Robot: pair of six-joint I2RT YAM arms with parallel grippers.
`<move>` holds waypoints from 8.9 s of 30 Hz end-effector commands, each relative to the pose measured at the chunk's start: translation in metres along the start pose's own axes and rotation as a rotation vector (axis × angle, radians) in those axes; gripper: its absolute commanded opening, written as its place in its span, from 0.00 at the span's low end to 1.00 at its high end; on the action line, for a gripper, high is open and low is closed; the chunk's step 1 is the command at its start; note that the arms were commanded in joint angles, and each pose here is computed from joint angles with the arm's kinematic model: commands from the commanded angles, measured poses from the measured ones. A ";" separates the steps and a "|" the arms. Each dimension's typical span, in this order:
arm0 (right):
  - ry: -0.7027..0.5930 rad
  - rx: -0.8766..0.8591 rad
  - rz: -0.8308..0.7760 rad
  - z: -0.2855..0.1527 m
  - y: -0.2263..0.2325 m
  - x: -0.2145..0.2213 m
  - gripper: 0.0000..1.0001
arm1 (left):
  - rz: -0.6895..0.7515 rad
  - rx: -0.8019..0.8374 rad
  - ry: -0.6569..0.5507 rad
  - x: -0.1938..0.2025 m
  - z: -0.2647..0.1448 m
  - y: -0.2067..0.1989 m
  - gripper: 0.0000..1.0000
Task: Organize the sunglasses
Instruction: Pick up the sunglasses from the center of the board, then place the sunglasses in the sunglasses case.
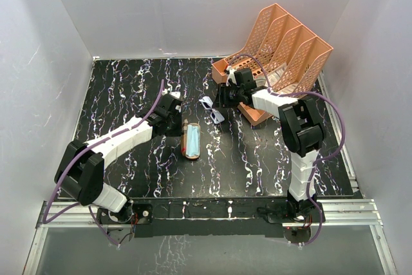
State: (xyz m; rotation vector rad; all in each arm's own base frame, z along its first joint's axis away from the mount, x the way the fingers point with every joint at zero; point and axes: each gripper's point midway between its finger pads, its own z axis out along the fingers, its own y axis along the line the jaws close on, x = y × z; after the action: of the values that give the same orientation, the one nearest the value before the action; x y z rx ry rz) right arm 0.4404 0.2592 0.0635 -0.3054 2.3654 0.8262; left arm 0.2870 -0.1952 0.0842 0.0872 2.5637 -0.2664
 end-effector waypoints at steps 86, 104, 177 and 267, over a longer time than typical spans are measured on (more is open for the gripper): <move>-0.132 -0.212 0.045 -0.043 0.153 0.048 0.00 | -0.013 0.009 -0.004 0.034 -0.015 0.006 0.12; -0.055 -0.229 -0.007 -0.036 0.159 0.075 0.00 | 0.014 -0.032 -0.007 0.028 -0.006 0.009 0.13; -0.008 -0.283 0.019 -0.012 0.165 0.127 0.00 | 0.055 -0.098 -0.011 0.019 0.012 0.015 0.13; 0.000 -0.282 0.045 -0.002 0.154 0.117 0.00 | 0.051 -0.088 0.000 0.024 0.015 0.014 0.13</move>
State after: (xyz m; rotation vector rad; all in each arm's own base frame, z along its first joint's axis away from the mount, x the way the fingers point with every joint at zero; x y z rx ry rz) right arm 0.2798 0.3726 0.0583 -0.3811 2.3228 1.1649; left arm 0.2747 -0.1795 0.0465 0.1202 2.5880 -0.1022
